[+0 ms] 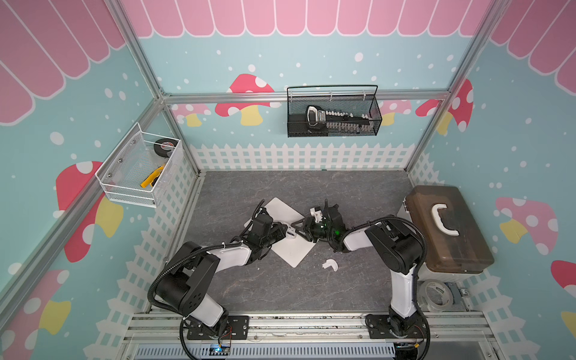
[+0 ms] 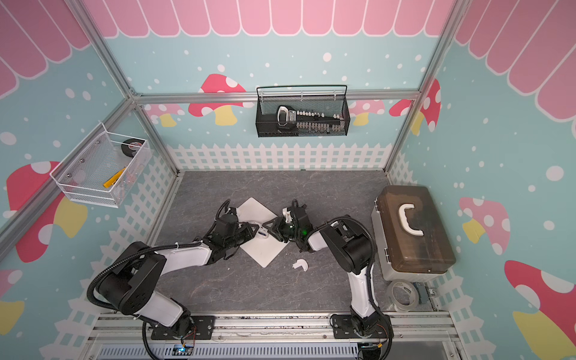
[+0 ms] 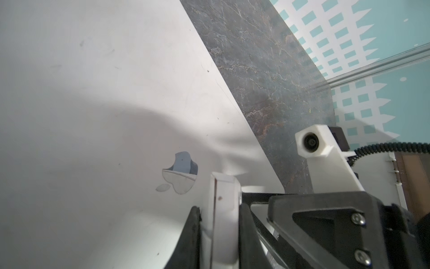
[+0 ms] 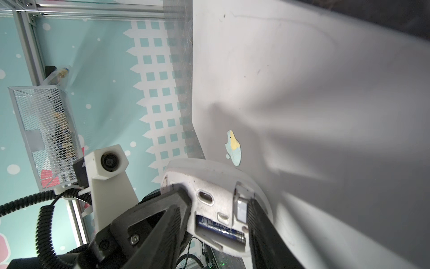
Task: Insert the wireless mouse receiver into the laptop
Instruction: Take out the USB plug from the mouse.
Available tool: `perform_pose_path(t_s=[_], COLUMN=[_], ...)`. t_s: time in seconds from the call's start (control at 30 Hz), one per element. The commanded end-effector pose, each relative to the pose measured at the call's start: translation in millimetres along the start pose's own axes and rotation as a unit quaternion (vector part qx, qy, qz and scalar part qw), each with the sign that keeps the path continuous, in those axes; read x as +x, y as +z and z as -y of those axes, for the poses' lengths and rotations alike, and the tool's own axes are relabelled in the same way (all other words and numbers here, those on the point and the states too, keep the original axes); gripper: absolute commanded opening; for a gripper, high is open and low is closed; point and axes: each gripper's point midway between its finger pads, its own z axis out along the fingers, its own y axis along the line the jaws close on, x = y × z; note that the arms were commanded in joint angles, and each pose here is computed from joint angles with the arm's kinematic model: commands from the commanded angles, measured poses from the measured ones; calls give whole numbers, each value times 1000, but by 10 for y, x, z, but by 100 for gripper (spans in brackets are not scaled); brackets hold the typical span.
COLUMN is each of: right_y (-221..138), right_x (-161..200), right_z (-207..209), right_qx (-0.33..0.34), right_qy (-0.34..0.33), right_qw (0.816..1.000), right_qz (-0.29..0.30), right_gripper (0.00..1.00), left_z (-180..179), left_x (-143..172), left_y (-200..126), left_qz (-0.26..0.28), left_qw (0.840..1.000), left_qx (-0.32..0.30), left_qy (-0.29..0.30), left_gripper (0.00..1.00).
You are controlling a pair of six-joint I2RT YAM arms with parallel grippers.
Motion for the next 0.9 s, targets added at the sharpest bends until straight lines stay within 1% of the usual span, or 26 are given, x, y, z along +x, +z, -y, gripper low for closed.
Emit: perform_pose_path(t_s=[0.0, 0.37, 0.87], right_y=[75, -14, -124], right_x=[258, 239, 204], right_z=[-168, -555, -589], right_qx=[-47, -126, -129], right_qy=[-1, -35, -40], right_qw=[997, 990, 990], right_qz=[-56, -59, -51], right_gripper=[47, 47, 46], left_z=[-299, -427, -543], left_x=[368, 396, 381], left_y=[53, 62, 27], left_qz=[-56, -55, -46], left_qw=[997, 996, 995], left_qx=[-46, -65, -88], left_qy=[-7, -22, -33], left_gripper=[0, 0, 0])
